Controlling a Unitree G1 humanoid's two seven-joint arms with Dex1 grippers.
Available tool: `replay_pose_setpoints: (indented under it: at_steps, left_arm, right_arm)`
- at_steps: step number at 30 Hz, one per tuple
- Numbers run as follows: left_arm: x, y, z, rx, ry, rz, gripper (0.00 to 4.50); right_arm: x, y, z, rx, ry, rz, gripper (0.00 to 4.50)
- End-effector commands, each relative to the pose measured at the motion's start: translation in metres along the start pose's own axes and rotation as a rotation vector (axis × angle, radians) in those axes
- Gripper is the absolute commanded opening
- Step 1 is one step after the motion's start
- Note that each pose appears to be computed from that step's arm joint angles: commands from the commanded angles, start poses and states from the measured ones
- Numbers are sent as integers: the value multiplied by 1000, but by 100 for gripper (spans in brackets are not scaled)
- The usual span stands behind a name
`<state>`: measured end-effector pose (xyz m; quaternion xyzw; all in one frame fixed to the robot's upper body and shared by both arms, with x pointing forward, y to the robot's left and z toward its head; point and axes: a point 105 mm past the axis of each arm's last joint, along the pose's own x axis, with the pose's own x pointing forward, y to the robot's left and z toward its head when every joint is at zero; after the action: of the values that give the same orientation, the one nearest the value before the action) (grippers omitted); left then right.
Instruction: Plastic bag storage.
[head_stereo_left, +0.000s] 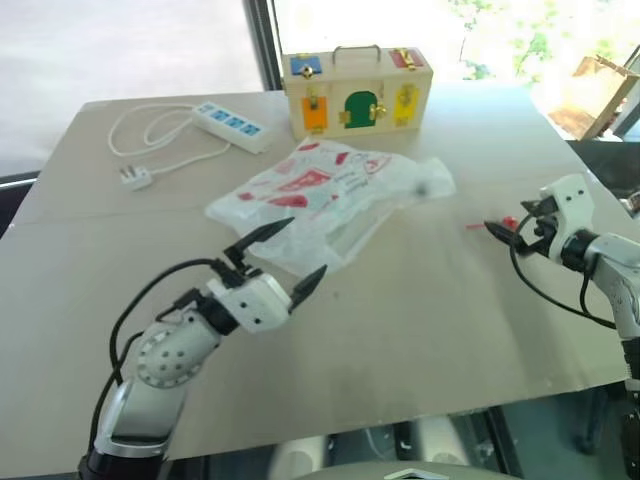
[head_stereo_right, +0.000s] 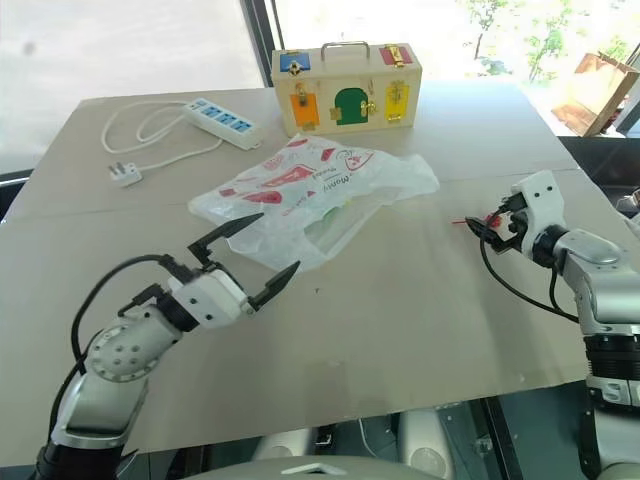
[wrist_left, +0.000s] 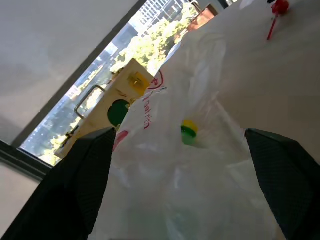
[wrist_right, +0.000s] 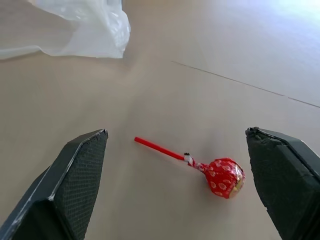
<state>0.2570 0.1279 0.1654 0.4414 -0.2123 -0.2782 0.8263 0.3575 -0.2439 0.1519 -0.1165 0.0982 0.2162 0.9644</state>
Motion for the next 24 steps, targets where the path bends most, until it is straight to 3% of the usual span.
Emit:
replay_pose_setpoints:
  at_steps: [1,10,17,18,22,24]
  left_arm:
    - [14,-8,0,97,36,46,448]
    - [35,-4,-17,181,162,169,448]
    - [29,13,-20,152,191,257,448]
    - [28,14,-19,143,191,265,395]
    - [20,17,-24,101,219,296,273]
    - [16,20,-25,98,232,312,189]
  right_arm:
    - [-4,-2,13,-24,-36,-8,450]
    - [-4,2,15,-26,-29,4,450]
    - [-4,1,13,-23,-25,-3,450]
    - [-3,1,13,-21,-25,-5,450]
    - [-2,-1,11,-19,-24,-10,450]
    - [-1,-3,10,-20,-24,-19,450]
